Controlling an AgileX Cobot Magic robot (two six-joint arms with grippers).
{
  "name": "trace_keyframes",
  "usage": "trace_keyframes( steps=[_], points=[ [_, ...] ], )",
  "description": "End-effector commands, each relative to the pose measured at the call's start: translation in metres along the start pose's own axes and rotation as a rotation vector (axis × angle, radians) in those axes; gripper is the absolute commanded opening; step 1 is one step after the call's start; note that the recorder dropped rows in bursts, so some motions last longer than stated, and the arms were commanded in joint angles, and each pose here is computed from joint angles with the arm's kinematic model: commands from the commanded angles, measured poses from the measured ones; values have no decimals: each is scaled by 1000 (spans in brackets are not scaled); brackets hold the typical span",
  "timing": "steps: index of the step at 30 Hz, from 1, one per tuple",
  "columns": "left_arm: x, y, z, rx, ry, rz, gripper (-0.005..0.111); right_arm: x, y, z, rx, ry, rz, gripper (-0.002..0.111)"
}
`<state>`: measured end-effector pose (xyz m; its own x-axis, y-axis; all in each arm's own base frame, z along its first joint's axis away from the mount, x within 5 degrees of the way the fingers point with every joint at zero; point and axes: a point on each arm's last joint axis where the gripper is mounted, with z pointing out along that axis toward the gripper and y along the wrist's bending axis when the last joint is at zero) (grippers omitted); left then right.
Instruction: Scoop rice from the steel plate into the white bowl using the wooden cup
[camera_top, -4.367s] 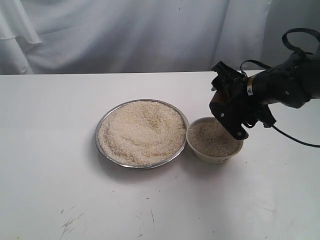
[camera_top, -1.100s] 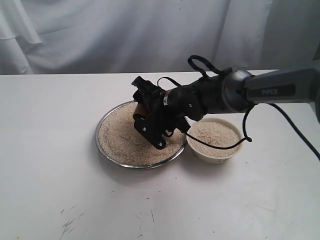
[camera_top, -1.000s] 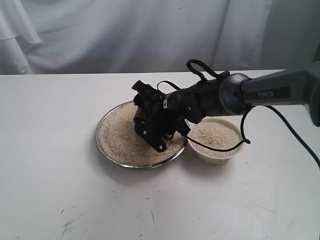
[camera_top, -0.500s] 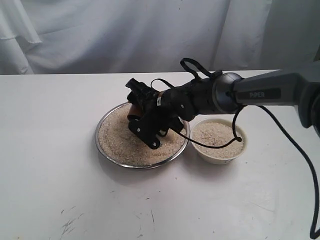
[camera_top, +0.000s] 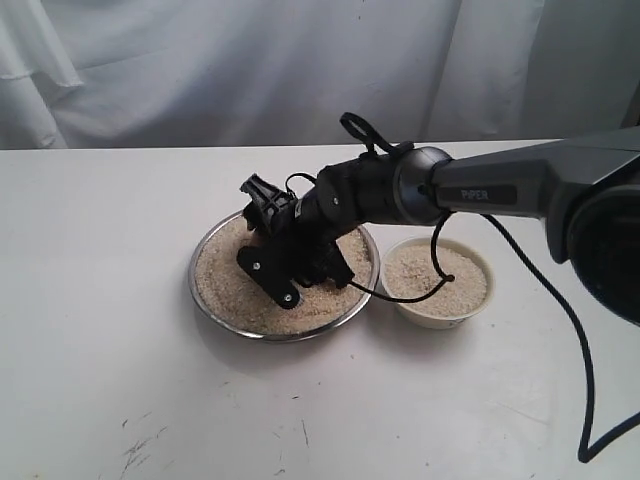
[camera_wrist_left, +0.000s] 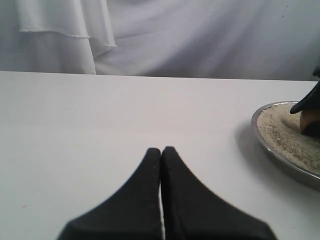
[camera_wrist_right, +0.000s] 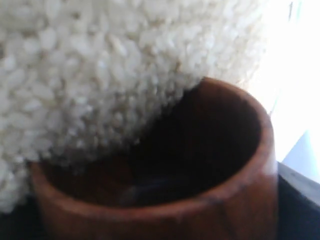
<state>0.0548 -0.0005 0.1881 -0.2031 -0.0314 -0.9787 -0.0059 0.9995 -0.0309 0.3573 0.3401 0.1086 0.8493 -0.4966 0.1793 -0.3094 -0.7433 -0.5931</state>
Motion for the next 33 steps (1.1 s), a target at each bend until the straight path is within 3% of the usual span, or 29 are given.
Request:
trace_keyframes(
  steps=[1,12,19,22,26,30,33],
  points=[
    [1,0,0,2,-7,-4,0,-17,-5,-6,-78,-154,130,0],
    [1,0,0,2,-7,-4,0,0,-17,-15,-69,-283,358,0],
    [1,0,0,2,-7,-4,0,51,-8,-32,-37,-480,737,0],
    [1,0,0,2,-7,-4,0,64,-14,-43,-14,-524,756,0],
    [1,0,0,2,-7,-4,0,76,-30,-79,-23,-432,710,0],
    [1,0,0,2,-7,-4,0,92,-27,-123,-87,-465,742,0],
    [1,0,0,2,-7,-4,0,111,-18,-141,-110,-351,731,0]
  ],
)
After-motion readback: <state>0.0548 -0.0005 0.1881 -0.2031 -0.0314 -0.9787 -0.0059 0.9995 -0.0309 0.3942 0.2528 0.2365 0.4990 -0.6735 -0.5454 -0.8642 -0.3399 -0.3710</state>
